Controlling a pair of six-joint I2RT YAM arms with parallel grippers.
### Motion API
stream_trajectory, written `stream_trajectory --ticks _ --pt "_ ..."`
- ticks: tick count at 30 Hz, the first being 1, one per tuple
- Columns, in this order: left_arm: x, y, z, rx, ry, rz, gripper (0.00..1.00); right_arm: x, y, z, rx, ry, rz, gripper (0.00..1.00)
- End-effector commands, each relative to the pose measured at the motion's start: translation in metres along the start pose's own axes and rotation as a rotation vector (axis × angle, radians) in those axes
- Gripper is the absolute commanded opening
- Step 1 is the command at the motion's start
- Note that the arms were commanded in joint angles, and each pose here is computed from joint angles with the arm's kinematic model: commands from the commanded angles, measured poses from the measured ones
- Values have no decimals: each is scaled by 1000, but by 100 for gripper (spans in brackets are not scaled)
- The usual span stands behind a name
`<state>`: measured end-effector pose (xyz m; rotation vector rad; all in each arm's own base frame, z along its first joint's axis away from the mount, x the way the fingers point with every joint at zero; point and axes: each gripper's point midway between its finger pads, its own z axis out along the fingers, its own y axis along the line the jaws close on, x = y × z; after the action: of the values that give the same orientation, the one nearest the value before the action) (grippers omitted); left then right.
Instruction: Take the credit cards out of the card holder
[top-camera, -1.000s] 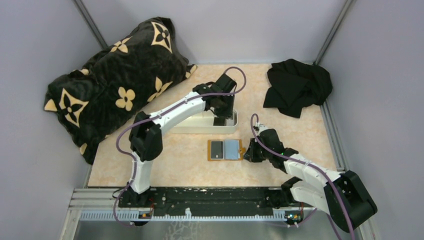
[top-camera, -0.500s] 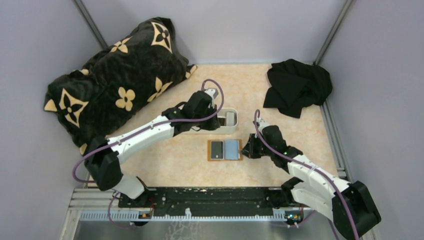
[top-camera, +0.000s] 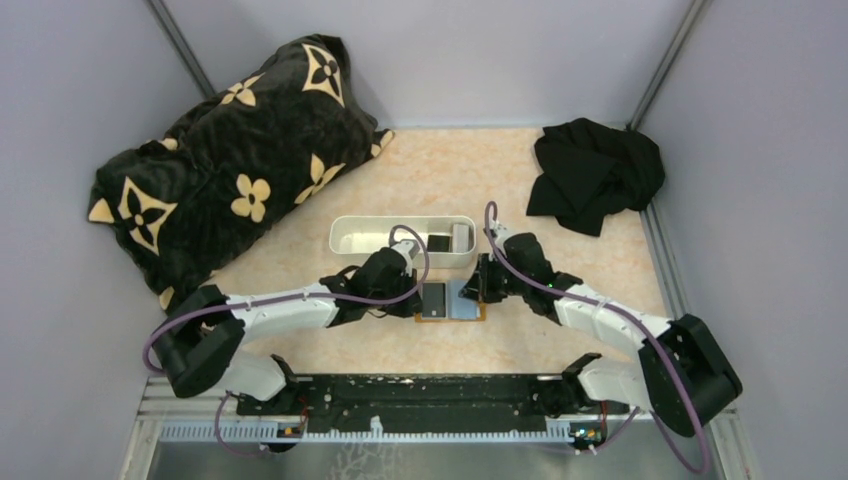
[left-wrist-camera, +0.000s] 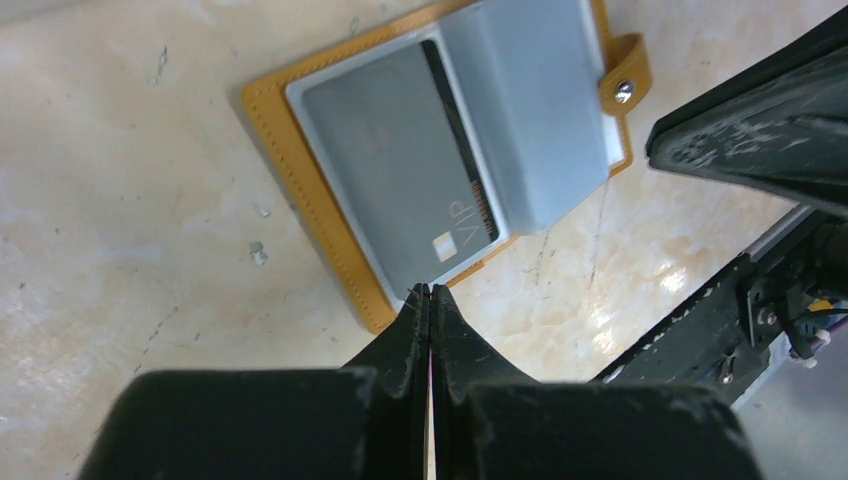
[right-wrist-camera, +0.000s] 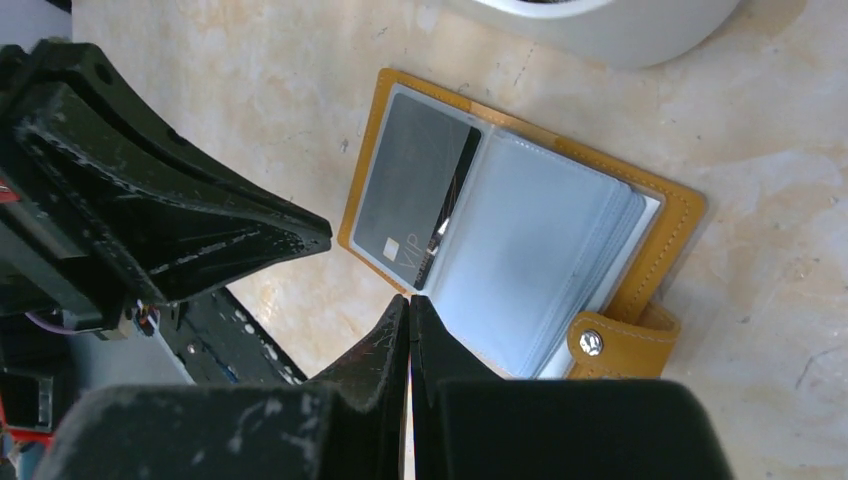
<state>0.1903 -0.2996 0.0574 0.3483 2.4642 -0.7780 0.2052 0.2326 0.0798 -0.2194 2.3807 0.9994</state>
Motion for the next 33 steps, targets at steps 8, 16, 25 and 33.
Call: stream_trajectory --ticks 8,16,25,33 --pt "19 7 18 110 -17 -74 0 -29 49 23 -144 -63 -41 0" --pt "41 26 24 79 13 -88 0 -2 21 36 -86 -18 -8 0" --pt "52 28 29 90 40 -105 0 42 -16 48 -18 57 51 0" --pt "55 30 31 93 46 -107 0 45 -19 49 -21 53 54 16"
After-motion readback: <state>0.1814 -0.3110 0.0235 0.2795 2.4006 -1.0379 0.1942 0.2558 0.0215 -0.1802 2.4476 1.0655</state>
